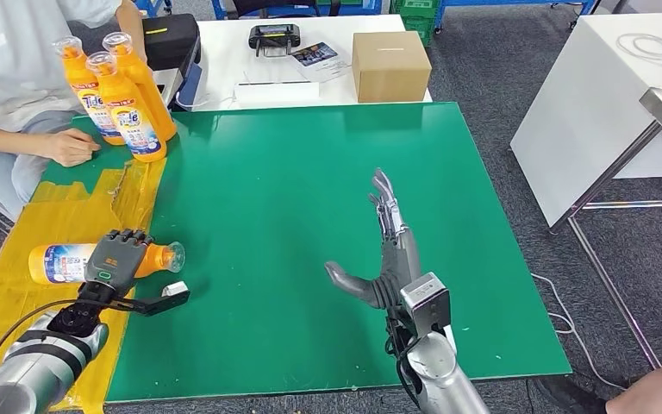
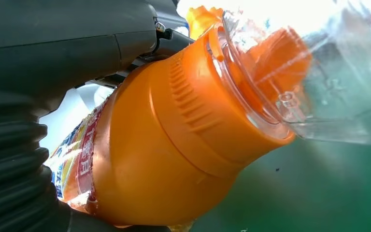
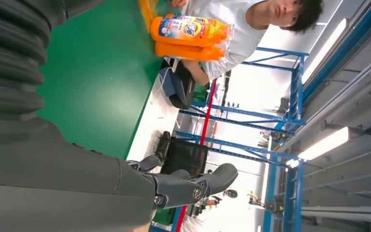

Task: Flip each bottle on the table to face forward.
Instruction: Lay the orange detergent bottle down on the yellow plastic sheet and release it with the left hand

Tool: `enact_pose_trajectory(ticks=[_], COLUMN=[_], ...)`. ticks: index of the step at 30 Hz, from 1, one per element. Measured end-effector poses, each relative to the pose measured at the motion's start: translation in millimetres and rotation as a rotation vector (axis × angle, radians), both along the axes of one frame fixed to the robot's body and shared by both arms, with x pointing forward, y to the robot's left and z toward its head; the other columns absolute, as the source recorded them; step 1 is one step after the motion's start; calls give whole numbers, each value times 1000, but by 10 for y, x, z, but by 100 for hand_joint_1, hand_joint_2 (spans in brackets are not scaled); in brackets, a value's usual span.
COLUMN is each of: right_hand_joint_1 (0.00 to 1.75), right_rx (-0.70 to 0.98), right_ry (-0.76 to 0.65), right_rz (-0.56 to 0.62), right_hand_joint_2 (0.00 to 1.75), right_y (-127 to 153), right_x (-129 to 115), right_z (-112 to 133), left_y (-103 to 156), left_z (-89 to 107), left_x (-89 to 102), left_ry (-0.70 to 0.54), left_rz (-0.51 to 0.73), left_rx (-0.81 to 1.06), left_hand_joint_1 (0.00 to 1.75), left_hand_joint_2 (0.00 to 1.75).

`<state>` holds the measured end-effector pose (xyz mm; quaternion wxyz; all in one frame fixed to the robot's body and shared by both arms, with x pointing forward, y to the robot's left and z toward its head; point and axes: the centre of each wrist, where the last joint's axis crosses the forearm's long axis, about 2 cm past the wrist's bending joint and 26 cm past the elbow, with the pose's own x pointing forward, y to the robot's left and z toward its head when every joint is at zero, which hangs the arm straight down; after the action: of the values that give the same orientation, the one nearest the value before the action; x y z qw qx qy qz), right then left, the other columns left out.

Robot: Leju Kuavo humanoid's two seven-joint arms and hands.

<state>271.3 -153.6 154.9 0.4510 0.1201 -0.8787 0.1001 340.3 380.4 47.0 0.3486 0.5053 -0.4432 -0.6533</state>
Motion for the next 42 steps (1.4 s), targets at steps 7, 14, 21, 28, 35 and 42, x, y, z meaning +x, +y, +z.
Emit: enact_pose_trajectory(ticks=[7,14,21,28,35,42], right_hand_joint_1=[0,0,0,0,0,0], right_rx=[-9,-13,-15,-17,-18,-22], right_ry=[-2,-3,-1,3,11,27], right_rz=[0,3,0,-5,-9,-20], right_hand_joint_2=[175,175,175,175,175,175], right_y=[-3,-6,-23,-40,-52,-83], right_x=[0,2,10,17,15,-2], right_z=[-1,-1,-6,-17,-37,-80], left_y=[37,54,103,149,228,294], left_z=[17,27,39,25,-35,-115], left_x=[46,62,62,33,-80,-245], left_ry=[64,95,106,97,33,-39], left_rz=[4,-7,-26,-20,-21,-32], left_rx=[-8,-17,-21,-29,-66,-113], left_hand_joint_1=[175,175,175,175,175,175], left_hand_joint_2=[175,175,175,175,175,175])
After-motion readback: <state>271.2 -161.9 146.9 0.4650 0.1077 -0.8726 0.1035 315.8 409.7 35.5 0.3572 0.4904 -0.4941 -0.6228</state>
